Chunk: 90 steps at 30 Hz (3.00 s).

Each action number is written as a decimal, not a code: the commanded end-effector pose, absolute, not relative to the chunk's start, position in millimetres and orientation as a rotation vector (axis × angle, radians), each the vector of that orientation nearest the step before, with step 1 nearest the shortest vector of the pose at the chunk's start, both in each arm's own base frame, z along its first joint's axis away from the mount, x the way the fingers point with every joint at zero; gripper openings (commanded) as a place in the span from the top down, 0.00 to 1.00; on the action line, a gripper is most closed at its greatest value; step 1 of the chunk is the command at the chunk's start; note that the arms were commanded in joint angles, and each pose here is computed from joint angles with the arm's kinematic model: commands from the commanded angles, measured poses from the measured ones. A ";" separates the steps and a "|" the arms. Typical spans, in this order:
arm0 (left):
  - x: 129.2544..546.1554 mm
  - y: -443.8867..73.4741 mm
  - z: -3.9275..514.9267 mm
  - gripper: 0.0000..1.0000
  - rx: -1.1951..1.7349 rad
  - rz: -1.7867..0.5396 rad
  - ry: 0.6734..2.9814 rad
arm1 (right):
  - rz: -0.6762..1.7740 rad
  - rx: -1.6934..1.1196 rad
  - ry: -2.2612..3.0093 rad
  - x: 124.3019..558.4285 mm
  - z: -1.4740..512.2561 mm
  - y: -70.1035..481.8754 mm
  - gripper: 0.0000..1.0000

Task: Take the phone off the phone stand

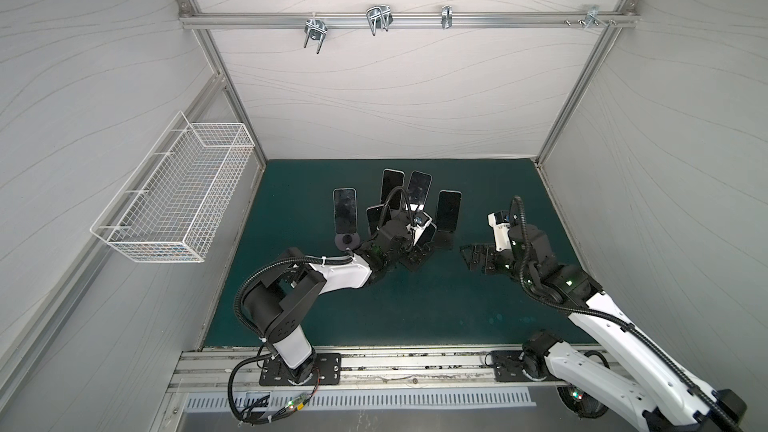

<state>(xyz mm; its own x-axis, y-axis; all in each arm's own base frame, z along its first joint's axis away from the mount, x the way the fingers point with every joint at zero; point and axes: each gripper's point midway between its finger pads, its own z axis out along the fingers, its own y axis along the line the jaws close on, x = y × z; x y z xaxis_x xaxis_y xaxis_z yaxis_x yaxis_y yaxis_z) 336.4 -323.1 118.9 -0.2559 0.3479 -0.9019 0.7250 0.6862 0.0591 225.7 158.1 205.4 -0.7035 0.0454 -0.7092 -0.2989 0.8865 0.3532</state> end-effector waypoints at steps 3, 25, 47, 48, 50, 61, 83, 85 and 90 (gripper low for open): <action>339.7 -328.6 152.8 0.23 0.810 -0.483 1.770 | 0.596 -0.155 2.257 228.1 218.1 157.1 0.01; 340.5 -328.5 165.0 0.13 0.811 -0.473 1.752 | 0.582 -0.146 2.237 226.4 225.6 151.5 0.01; 345.3 -329.3 168.8 0.18 0.804 -0.457 1.756 | 0.586 -0.128 2.213 224.1 231.6 147.4 0.01; 345.3 -329.3 168.8 0.15 0.805 -0.457 1.756 | 0.587 -0.128 2.214 223.7 231.5 147.4 0.01; 345.8 -329.3 168.2 0.10 0.799 -0.458 1.758 | 0.590 -0.130 2.213 223.3 232.9 147.5 0.01; 346.2 -336.5 173.0 0.17 0.805 -0.493 1.721 | 0.552 -0.121 2.200 222.1 239.7 139.6 0.01; 336.9 -329.3 185.5 0.28 0.763 -0.521 1.714 | 0.490 -0.142 2.196 220.3 235.4 131.0 0.01; 336.4 -328.4 190.4 0.29 0.760 -0.518 1.704 | 0.490 -0.146 2.193 220.5 236.5 131.2 0.01; 336.9 -329.4 199.5 0.30 0.755 -0.522 1.686 | 0.500 -0.167 2.184 220.6 245.7 133.8 0.01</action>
<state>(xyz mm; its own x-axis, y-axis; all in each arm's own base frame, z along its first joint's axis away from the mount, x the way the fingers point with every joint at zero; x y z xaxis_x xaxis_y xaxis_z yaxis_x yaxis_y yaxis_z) 333.1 -323.5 159.5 -0.2178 0.2800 -0.9350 0.7226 0.6902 0.0384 221.1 135.6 234.0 -0.6308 0.0621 -0.7735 -0.2808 0.9110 0.3021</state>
